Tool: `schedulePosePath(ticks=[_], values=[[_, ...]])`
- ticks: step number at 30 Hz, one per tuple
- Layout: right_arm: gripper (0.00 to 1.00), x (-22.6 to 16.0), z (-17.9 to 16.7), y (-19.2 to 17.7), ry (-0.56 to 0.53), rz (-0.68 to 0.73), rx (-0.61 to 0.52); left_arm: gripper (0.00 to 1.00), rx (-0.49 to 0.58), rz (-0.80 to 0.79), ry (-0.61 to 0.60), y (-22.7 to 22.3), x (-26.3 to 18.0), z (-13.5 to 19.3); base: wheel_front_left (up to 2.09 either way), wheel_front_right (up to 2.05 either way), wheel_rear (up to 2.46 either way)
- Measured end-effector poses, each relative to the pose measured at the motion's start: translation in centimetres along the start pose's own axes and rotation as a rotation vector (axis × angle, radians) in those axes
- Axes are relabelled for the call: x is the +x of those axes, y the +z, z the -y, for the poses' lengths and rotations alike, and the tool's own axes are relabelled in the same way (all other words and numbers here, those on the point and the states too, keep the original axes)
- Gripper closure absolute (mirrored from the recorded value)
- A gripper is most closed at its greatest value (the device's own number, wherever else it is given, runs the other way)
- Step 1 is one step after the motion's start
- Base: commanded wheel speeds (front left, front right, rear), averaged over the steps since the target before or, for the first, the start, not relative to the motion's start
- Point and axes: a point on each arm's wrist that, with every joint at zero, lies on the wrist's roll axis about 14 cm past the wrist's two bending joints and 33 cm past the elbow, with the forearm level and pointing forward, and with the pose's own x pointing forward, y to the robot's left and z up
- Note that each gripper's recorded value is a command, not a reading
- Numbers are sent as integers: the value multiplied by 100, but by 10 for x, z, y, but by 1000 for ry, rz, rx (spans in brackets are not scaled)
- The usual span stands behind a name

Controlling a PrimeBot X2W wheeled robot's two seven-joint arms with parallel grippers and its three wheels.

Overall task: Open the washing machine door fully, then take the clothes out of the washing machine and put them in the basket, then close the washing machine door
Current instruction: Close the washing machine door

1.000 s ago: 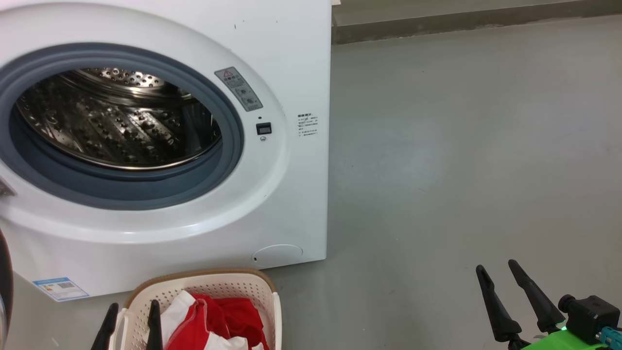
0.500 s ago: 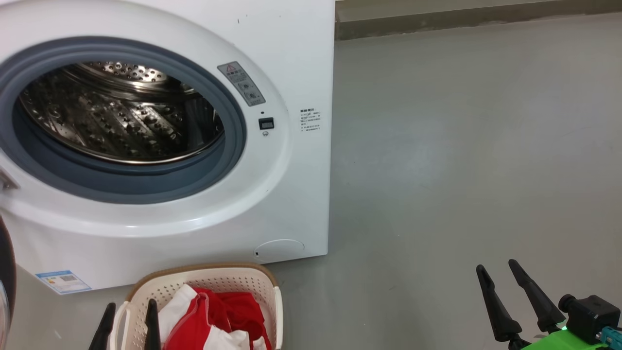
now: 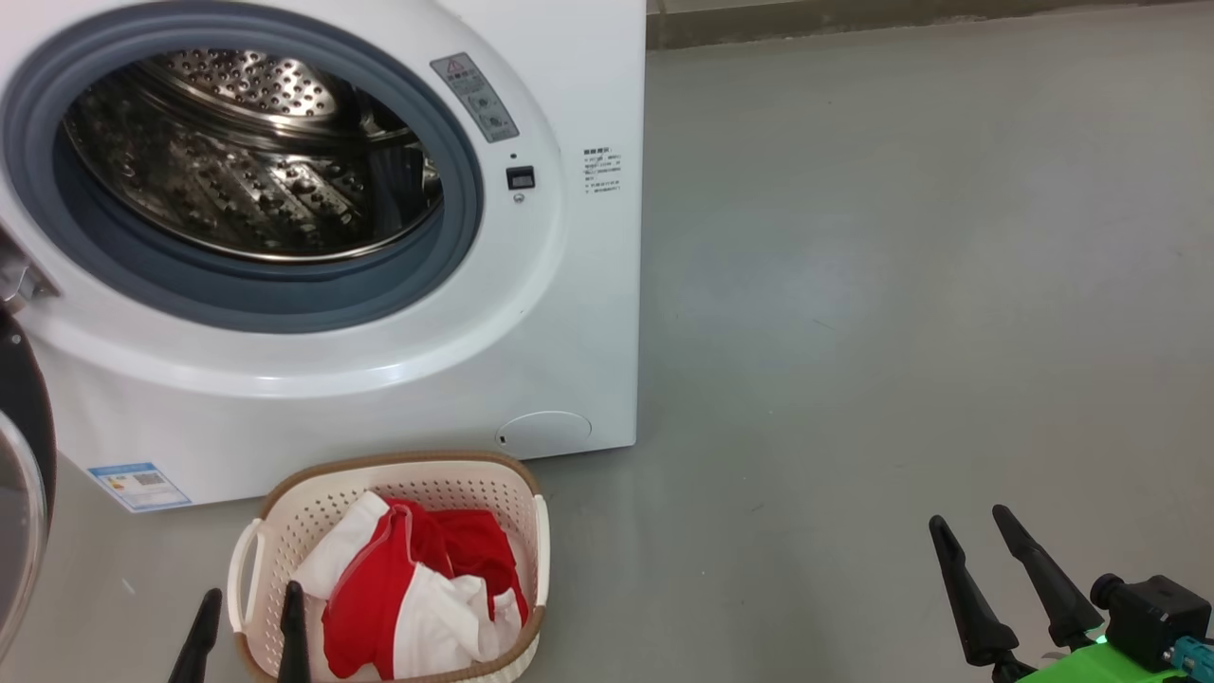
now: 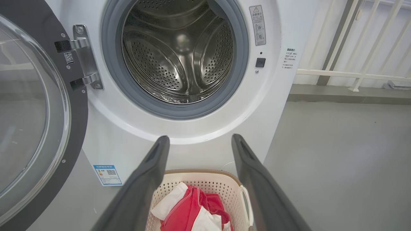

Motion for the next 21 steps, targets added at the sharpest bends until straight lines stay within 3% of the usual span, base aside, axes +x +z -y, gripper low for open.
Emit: schedulePosePath(ticks=[21], values=[[0, 13, -16, -8, 61, -28, -17, 0, -16, -6, 71, -2, -10, -18, -9, 9, 0]])
